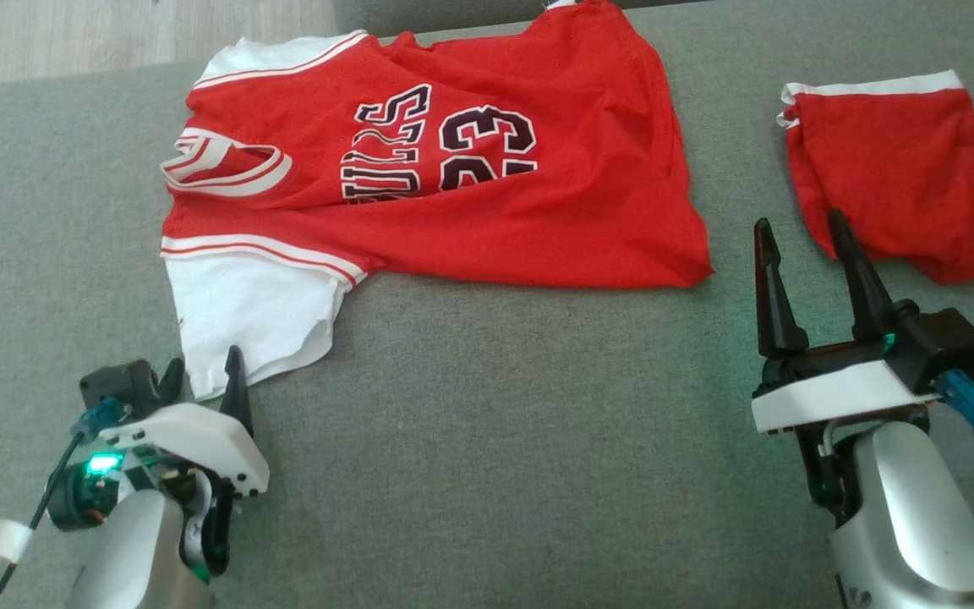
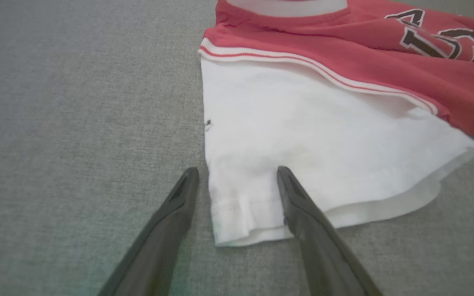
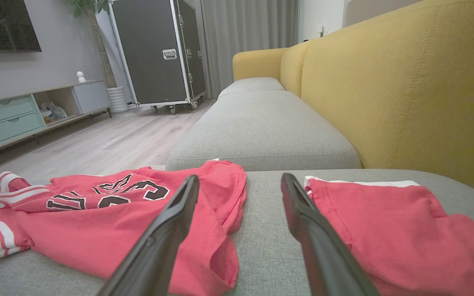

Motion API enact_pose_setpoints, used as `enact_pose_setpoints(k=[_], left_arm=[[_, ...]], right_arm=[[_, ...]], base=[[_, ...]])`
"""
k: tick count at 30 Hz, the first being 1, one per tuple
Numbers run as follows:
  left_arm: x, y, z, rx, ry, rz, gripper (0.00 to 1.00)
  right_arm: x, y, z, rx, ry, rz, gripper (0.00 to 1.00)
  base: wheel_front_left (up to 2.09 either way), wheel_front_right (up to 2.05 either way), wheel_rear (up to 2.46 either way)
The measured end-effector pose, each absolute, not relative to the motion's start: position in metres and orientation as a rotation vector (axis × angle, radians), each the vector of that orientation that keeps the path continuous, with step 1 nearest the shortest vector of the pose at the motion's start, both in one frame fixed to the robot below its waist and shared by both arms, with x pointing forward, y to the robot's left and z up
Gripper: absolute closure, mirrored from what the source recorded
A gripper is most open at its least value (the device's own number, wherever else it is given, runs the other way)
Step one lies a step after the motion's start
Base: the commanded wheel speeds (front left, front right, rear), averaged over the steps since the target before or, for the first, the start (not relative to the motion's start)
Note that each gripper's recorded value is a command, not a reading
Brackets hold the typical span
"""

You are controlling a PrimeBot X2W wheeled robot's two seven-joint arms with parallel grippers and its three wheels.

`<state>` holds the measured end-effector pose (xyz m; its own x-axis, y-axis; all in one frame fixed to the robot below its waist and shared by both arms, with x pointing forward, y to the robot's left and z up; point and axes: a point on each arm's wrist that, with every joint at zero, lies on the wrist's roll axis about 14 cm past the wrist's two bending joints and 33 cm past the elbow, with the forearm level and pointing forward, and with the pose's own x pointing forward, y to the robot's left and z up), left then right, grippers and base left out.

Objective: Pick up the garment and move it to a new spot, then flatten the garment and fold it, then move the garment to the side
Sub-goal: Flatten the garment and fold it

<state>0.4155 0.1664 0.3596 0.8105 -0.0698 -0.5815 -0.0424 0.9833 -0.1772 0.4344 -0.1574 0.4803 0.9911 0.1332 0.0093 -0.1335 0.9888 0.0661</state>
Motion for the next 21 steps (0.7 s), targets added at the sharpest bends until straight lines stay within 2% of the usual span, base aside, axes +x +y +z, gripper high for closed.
enact_pose_setpoints(k=[1,2,3,4,8,13,21], left_arm=[[0.415,0.167,0.359,-0.185,0.628,-0.014,0.00],[0.415,0.168,0.359,-0.185,0.627,-0.012,0.18],[0.415,0.169,0.360,-0.186,0.626,-0.009,0.65],[0.415,0.170,0.360,-0.185,0.625,-0.005,1.00],[0.418,0.177,0.370,-0.199,0.561,0.017,1.00],[0.435,0.188,0.416,-0.222,0.313,0.047,1.00],[0.437,0.208,0.472,-0.232,0.063,0.093,1.00]], right_arm=[[0.435,-0.157,0.480,0.067,-0.005,0.134,0.00],[0.435,-0.157,0.480,0.067,-0.005,0.134,0.00],[0.435,-0.157,0.481,0.068,-0.006,0.135,0.00],[0.435,-0.156,0.481,0.071,-0.006,0.136,0.00],[0.436,-0.154,0.482,0.076,-0.009,0.142,0.00],[0.435,-0.149,0.476,0.079,0.012,0.154,0.00],[0.437,-0.132,0.444,0.080,0.145,0.195,0.00]], base=[[0.00,0.00,0.00],[0.00,0.00,0.00],[0.00,0.00,0.00],[0.00,0.00,0.00],[0.00,0.00,0.00],[0.00,0.00,0.00],[0.00,0.00,0.00]])
